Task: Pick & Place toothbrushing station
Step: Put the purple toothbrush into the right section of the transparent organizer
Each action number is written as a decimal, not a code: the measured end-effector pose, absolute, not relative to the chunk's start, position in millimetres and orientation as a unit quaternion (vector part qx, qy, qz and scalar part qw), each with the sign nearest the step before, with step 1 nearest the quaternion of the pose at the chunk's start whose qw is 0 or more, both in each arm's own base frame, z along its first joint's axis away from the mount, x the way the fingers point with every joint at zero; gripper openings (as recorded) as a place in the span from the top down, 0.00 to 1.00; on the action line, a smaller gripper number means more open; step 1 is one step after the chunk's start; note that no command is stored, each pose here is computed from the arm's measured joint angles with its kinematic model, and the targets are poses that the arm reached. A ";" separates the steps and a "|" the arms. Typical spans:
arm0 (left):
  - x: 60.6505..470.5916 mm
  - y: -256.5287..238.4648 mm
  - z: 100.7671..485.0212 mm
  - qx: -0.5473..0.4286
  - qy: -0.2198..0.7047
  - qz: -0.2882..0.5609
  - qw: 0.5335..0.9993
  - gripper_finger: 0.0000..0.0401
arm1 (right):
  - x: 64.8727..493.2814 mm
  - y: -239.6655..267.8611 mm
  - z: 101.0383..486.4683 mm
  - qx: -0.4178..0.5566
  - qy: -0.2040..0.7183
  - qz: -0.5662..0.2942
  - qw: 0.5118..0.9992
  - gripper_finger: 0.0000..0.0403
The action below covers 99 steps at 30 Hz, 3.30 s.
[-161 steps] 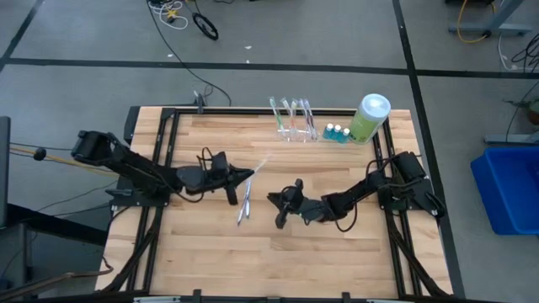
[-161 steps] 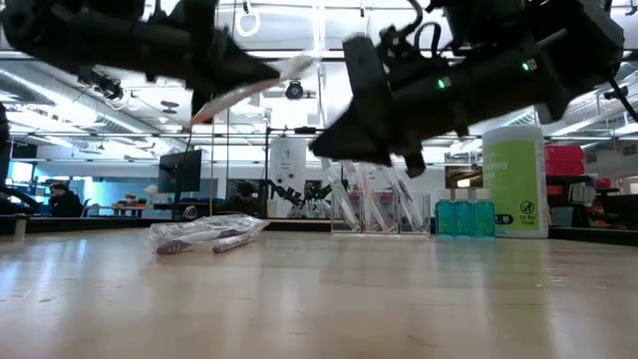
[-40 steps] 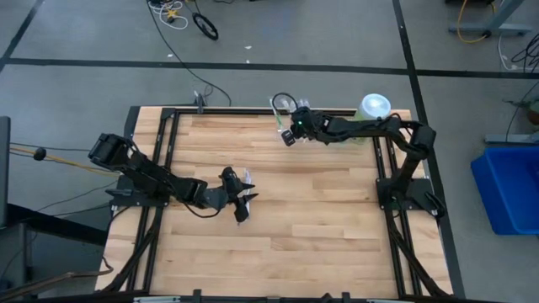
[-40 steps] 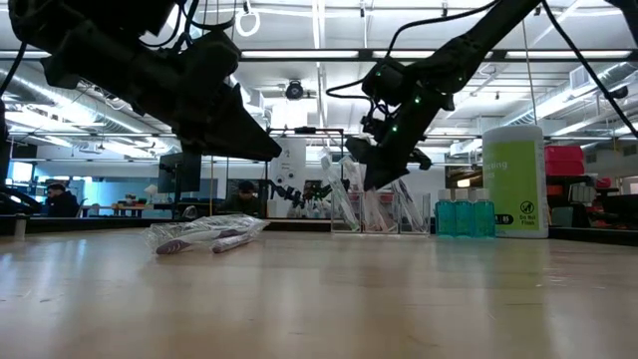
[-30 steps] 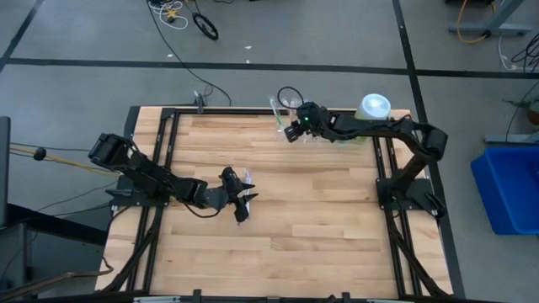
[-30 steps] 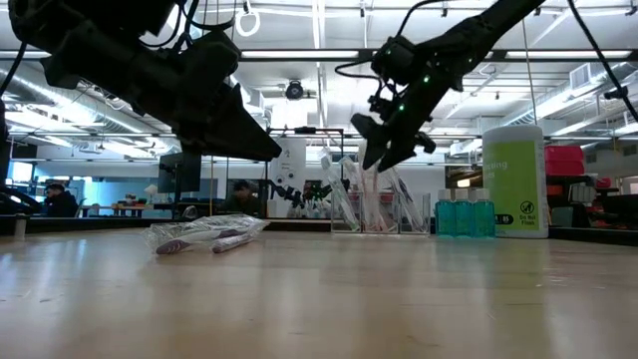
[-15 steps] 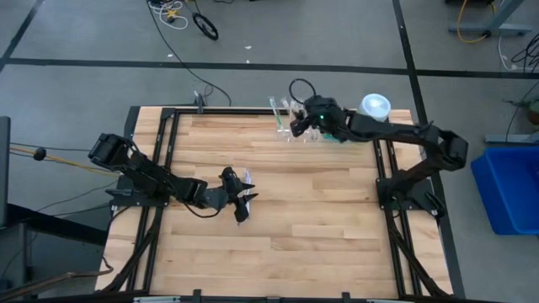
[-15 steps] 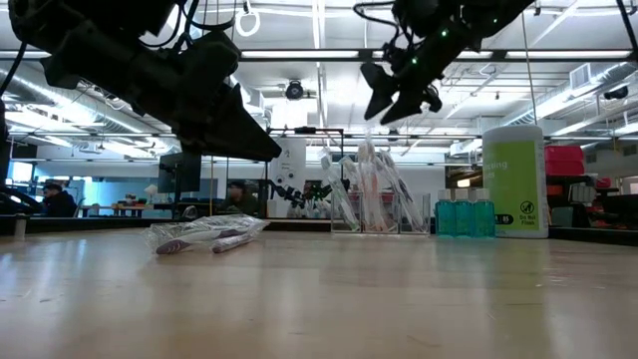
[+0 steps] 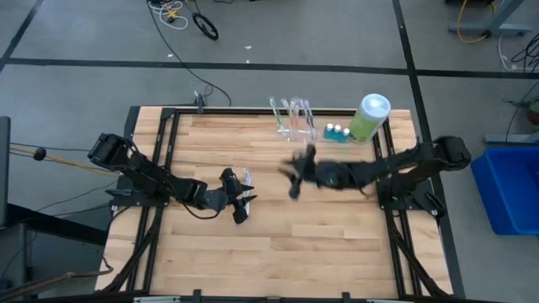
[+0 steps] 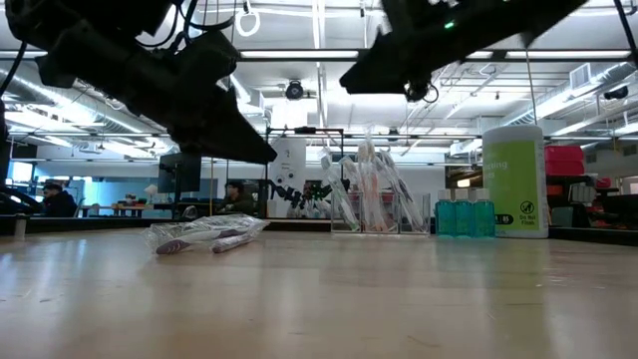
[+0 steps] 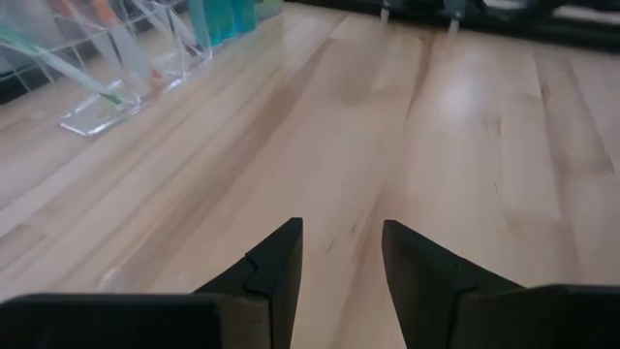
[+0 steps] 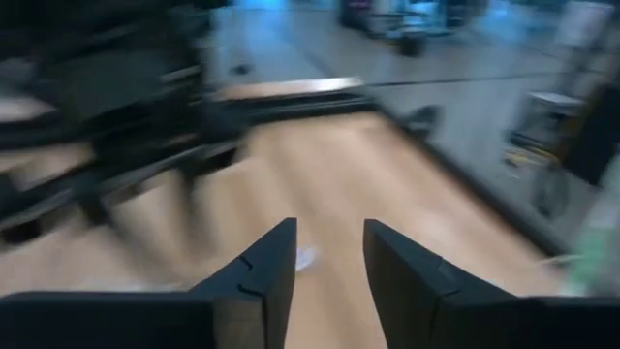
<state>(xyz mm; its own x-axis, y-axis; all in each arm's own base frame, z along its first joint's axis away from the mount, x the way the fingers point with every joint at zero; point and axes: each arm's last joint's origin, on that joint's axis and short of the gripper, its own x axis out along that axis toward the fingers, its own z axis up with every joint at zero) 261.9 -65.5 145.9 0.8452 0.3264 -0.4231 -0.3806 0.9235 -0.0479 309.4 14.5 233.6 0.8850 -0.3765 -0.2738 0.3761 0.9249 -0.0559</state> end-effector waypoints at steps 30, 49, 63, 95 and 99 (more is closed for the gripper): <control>215.5 -54.1 146.3 -0.242 0.327 0.282 0.869 0.50 | 239.7 101.1 164.1 0.135 0.103 -0.158 0.973 0.96; 241.9 -60.4 111.7 -0.302 0.313 0.272 0.858 0.57 | 239.5 100.5 164.1 0.135 0.100 -0.168 0.971 0.88; 244.8 -61.0 116.1 -0.246 0.309 0.245 0.885 0.97 | 239.4 100.2 164.1 0.136 0.098 -0.173 0.971 0.96; 269.0 -80.5 198.2 -0.104 0.049 0.190 0.975 1.00 | 335.7 127.4 101.3 0.150 0.043 -0.193 0.969 0.65; 269.6 -81.5 204.2 -0.097 0.025 0.183 0.978 1.00 | 367.4 122.9 99.1 0.153 0.030 -0.201 0.967 0.52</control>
